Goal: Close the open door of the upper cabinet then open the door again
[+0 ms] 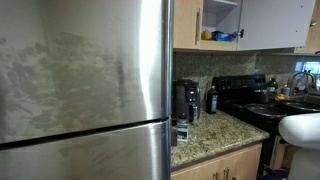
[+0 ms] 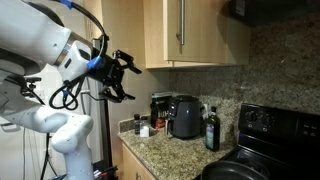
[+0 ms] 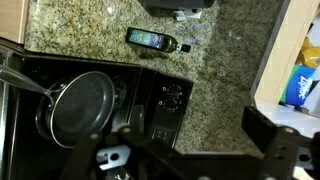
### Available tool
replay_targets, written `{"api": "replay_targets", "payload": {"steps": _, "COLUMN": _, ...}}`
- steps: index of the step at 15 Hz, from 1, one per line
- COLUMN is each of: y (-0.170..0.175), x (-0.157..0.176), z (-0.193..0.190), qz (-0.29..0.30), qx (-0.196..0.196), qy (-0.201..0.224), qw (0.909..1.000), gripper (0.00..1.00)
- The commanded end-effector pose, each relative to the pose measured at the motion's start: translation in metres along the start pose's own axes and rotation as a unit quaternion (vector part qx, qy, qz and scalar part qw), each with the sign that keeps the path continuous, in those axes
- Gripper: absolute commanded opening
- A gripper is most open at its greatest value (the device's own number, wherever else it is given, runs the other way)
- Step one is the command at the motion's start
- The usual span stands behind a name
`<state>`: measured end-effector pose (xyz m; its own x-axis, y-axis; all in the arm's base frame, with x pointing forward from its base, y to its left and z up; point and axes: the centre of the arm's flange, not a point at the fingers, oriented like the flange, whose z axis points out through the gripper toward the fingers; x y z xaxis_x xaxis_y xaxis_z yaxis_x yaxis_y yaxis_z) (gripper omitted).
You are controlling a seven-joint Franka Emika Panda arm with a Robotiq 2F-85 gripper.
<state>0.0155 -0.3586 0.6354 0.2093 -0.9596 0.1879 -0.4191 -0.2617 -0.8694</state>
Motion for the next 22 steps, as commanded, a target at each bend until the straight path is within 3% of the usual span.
{"api": "replay_targets", "payload": {"steps": 1, "y": -0.008, "x": 0.028, "z": -0.018, "qz": 0.069, "qx": 0.028, "qy": 0.061, "qw": 0.9953, "gripper": 1.00}}
{"api": "replay_targets", "payload": {"steps": 6, "y": -0.014, "x": 0.055, "z": -0.069, "qz": 0.160, "qx": 0.090, "qy": 0.146, "qw": 0.9720, "gripper": 1.00}}
{"api": "replay_targets", "payload": {"steps": 7, "y": -0.009, "x": 0.037, "z": -0.060, "qz": 0.127, "qx": 0.078, "qy": 0.119, "qw": 0.9816, "gripper": 1.00}}
{"api": "replay_targets", "payload": {"steps": 11, "y": -0.019, "x": 0.045, "z": -0.063, "qz": 0.147, "qx": 0.095, "qy": 0.148, "qw": 0.9733, "gripper": 1.00}}
{"api": "replay_targets", "payload": {"steps": 15, "y": -0.080, "x": 0.071, "z": -0.067, "qz": 0.190, "qx": 0.221, "qy": 0.159, "qw": 0.9433, "gripper": 1.00}}
{"api": "replay_targets", "payload": {"steps": 17, "y": -0.108, "x": 0.076, "z": -0.065, "qz": 0.198, "qx": 0.266, "qy": 0.160, "qw": 0.9299, "gripper": 1.00}}
{"api": "replay_targets", "payload": {"steps": 22, "y": -0.159, "x": 0.085, "z": -0.039, "qz": 0.203, "qx": 0.317, "qy": 0.169, "qw": 0.9112, "gripper": 1.00}}
